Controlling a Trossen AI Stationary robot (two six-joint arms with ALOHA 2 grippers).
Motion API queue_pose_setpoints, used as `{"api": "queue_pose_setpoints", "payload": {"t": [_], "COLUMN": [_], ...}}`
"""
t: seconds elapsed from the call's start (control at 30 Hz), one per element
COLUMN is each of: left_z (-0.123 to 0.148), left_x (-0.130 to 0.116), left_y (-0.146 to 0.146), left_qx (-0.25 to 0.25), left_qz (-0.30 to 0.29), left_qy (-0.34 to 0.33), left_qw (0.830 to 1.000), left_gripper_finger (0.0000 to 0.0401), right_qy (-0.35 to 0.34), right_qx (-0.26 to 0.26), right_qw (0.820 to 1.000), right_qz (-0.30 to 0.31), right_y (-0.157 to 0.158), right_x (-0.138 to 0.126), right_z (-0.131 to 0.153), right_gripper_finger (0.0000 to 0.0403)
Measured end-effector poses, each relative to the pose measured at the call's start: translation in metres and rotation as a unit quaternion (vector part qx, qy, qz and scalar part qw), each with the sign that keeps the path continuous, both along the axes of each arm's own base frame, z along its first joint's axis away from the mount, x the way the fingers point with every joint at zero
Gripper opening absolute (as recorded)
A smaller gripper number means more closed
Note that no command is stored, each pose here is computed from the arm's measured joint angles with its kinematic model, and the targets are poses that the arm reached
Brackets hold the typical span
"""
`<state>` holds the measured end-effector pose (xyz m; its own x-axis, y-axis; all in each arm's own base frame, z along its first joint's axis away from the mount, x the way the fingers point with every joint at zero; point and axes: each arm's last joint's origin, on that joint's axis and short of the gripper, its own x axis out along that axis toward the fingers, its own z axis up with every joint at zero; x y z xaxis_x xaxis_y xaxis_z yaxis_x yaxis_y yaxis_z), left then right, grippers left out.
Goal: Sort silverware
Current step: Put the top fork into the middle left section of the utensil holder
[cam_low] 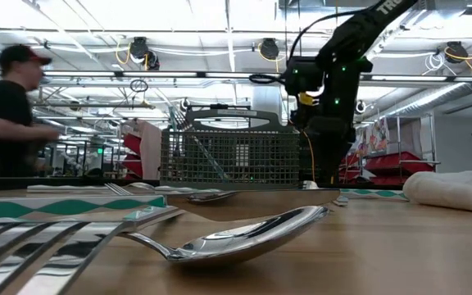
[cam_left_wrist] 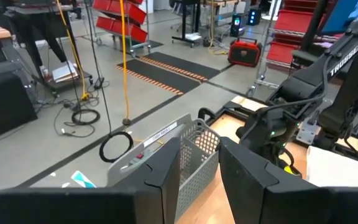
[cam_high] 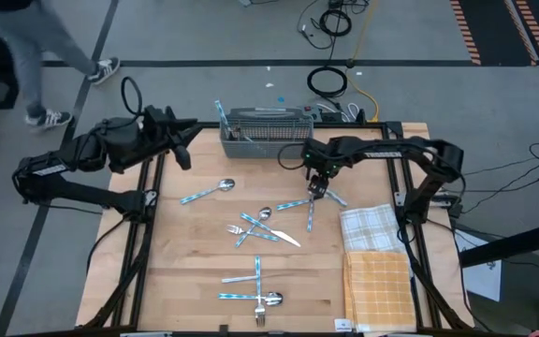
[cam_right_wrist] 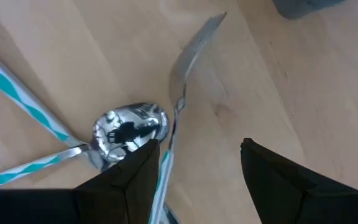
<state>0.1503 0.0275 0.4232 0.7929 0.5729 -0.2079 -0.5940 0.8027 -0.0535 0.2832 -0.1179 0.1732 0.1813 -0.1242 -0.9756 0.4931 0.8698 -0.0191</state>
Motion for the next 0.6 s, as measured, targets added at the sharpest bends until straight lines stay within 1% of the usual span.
{"api": "queue_pose_setpoints", "payload": {"t": [0.17,0.37,0.43,0.47,0.53,0.6], "left_z": [-0.003,-0.014,-0.017,-0.017,-0.017,-0.016], "left_x": [0.0,0.003,0.003,0.002,0.002,0.001], "left_y": [0.0,0.001,0.001,0.001,0.001,0.001], "left_qx": [0.002,0.002,0.002,0.002,0.002,0.003], "left_qz": [0.006,0.013,0.013,0.013,0.014,0.015], "left_qy": [0.003,0.021,0.026,0.025,0.024,0.021], "left_qw": [1.0,1.0,1.0,1.0,1.0,1.0], "left_gripper_finger": [0.0116,0.0116,0.0116,0.0116,0.0116,0.0116], "right_qy": [-0.011,0.012,0.016,0.02,0.022,0.022], "right_qx": [0.01,0.019,0.02,0.017,0.018,0.019], "right_qw": [1.0,1.0,1.0,1.0,1.0,1.0], "right_qz": [0.0,-0.001,-0.002,-0.003,-0.003,-0.004], "right_y": [-0.002,-0.004,-0.005,-0.006,-0.006,-0.006], "right_x": [0.006,0.009,0.011,0.011,0.012,0.012], "right_z": [-0.008,-0.025,-0.029,-0.032,-0.034,-0.035], "right_gripper_finger": [0.0212,0.0212,0.0204,0.0195,0.0161,0.0107]}}
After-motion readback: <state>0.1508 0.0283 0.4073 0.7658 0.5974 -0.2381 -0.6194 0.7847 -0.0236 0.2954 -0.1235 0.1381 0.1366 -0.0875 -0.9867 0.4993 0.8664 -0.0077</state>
